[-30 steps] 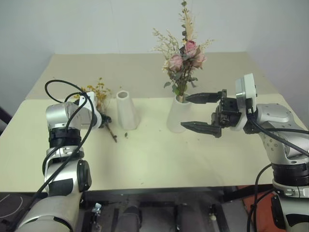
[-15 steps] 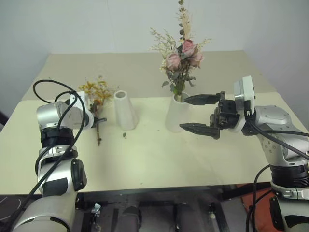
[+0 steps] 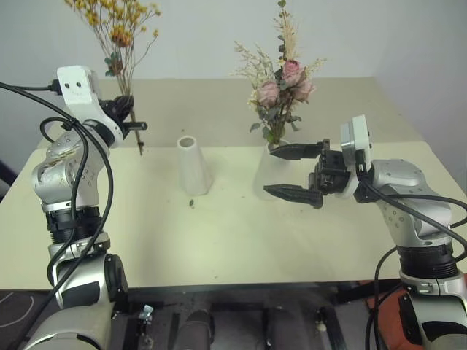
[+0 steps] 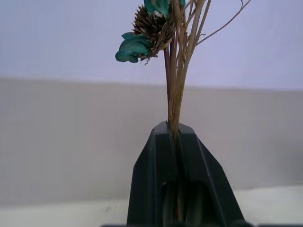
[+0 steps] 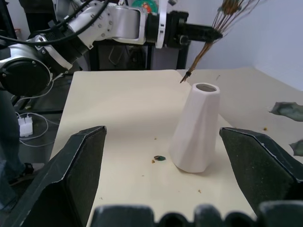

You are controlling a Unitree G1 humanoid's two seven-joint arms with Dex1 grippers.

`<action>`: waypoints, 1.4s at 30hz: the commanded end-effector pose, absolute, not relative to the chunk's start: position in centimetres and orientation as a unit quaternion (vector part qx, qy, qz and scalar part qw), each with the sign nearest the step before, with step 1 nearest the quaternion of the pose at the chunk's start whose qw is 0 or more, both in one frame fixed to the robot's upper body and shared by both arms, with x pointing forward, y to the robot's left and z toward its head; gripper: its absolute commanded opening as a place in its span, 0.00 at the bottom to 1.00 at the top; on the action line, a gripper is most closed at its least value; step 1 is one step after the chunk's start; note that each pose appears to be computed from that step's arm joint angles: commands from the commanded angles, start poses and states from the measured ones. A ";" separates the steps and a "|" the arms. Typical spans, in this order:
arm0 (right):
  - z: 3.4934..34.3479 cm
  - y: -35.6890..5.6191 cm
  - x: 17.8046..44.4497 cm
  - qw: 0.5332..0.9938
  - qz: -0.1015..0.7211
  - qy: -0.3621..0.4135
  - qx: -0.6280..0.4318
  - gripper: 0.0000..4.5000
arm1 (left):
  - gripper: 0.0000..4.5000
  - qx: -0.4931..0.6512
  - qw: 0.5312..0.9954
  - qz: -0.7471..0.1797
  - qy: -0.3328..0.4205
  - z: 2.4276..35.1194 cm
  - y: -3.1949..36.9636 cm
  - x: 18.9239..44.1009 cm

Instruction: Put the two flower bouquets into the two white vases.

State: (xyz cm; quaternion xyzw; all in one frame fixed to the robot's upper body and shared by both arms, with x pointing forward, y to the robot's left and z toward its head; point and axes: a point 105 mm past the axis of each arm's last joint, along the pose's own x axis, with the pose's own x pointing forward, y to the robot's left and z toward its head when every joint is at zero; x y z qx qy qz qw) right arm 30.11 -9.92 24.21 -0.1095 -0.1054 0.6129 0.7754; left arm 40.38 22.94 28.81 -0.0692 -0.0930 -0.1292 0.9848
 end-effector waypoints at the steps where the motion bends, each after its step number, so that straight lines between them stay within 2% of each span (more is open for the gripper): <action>1: 25.0 -9.7 30.3 0.785 0.595 -0.116 -0.125 1.00 | 0.00 -0.062 0.949 -0.235 -0.200 33.8 20.4 38.0; 5: 25.0 -9.5 30.3 0.788 0.591 -0.115 -0.126 1.00 | 0.00 -0.058 0.916 -0.319 -0.234 34.8 18.6 36.9; 12: 25.0 -9.4 30.3 0.799 0.576 -0.112 -0.129 1.00 | 0.00 -0.056 0.879 -0.415 -0.228 34.3 16.6 36.3; 23: 24.9 -9.6 30.1 0.808 0.564 -0.115 -0.129 1.00 | 0.00 -0.069 0.877 -0.431 -0.203 33.0 16.2 37.3; 35: 24.7 -9.6 29.9 0.810 0.562 -0.115 -0.125 1.00 | 0.00 -0.062 0.883 -0.416 -0.210 33.4 16.9 37.9; 42: 24.7 -9.4 29.9 0.810 0.562 -0.116 -0.122 1.00 | 0.00 -0.051 0.891 -0.407 -0.192 31.8 16.9 38.7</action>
